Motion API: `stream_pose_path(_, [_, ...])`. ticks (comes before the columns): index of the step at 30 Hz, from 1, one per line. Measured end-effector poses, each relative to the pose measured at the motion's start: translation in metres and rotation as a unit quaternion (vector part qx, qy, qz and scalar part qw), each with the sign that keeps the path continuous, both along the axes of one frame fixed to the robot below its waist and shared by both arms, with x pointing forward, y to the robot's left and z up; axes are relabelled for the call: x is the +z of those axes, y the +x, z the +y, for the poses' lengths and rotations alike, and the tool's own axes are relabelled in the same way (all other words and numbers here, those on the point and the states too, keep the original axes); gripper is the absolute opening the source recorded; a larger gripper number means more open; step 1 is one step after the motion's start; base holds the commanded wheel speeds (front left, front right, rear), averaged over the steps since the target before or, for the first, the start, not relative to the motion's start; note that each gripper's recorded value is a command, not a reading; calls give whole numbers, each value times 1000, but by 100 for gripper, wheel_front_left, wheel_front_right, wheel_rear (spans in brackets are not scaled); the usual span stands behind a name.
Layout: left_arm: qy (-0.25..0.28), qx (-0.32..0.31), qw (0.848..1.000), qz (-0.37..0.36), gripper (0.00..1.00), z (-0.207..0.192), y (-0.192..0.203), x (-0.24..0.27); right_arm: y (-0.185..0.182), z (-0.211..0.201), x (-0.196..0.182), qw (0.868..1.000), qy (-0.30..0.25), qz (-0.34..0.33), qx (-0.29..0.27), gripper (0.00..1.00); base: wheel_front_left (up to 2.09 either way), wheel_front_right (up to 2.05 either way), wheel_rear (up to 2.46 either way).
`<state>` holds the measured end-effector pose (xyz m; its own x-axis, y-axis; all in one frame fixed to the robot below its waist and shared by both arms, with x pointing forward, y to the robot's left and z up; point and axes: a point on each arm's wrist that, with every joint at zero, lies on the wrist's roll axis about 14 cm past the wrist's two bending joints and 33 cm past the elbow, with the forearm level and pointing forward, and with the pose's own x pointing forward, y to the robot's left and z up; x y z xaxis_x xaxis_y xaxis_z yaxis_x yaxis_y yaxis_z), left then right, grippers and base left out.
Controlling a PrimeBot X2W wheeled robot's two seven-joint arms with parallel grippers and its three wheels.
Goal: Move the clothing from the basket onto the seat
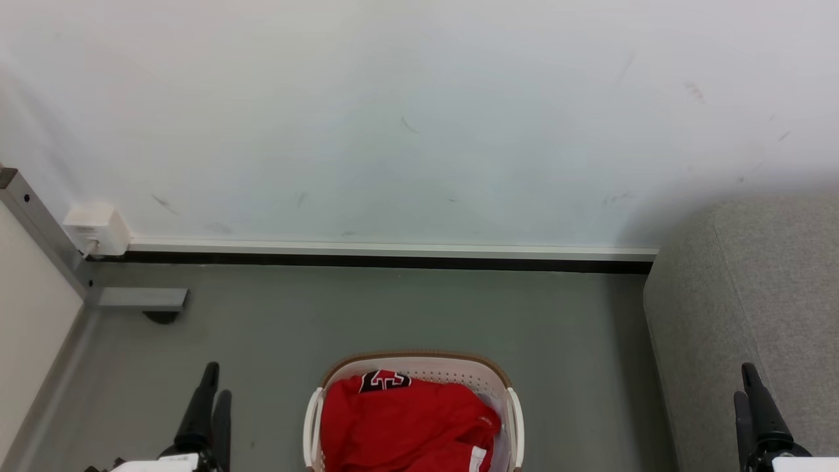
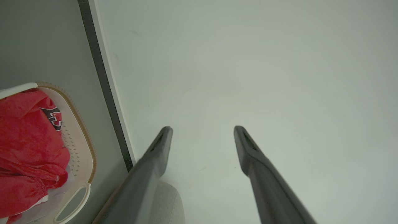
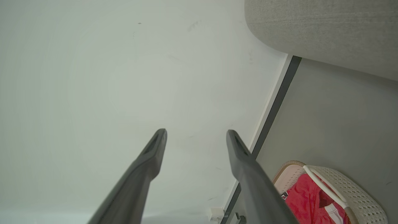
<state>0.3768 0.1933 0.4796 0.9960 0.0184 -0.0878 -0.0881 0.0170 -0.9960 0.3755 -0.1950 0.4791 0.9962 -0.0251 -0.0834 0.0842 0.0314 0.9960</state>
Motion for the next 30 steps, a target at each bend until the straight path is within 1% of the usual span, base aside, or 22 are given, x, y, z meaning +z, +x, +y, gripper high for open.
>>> stream_pose_path(5, [16, 2, 1000, 1, 100, -1, 0, 0, 0, 0, 1, 999, -35, -1, 0, 100, 0, 0, 0])
stream_pose_path(8, [36, 1, 999, 2, 100, -2, 0, 0, 0, 2, 2, 998, -65, -2, 3, 100, 0, 0, 0])
stream_pose_path(16, [86, 2, 996, 2, 100, -3, 0, 0, -1, 5, 6, 988, -152, -5, 11, 100, 0, 0, 0])
stream_pose_path(23, [154, -4, 988, 0, 100, -5, 1, 3, -1, 9, 7, 971, -239, -9, 25, 100, 0, 0, 0])
stream_pose_path(30, [212, -7, 977, -6, 100, -7, 2, 7, -1, 11, 9, 948, -315, -13, 34, 100, 0, 0, 0])
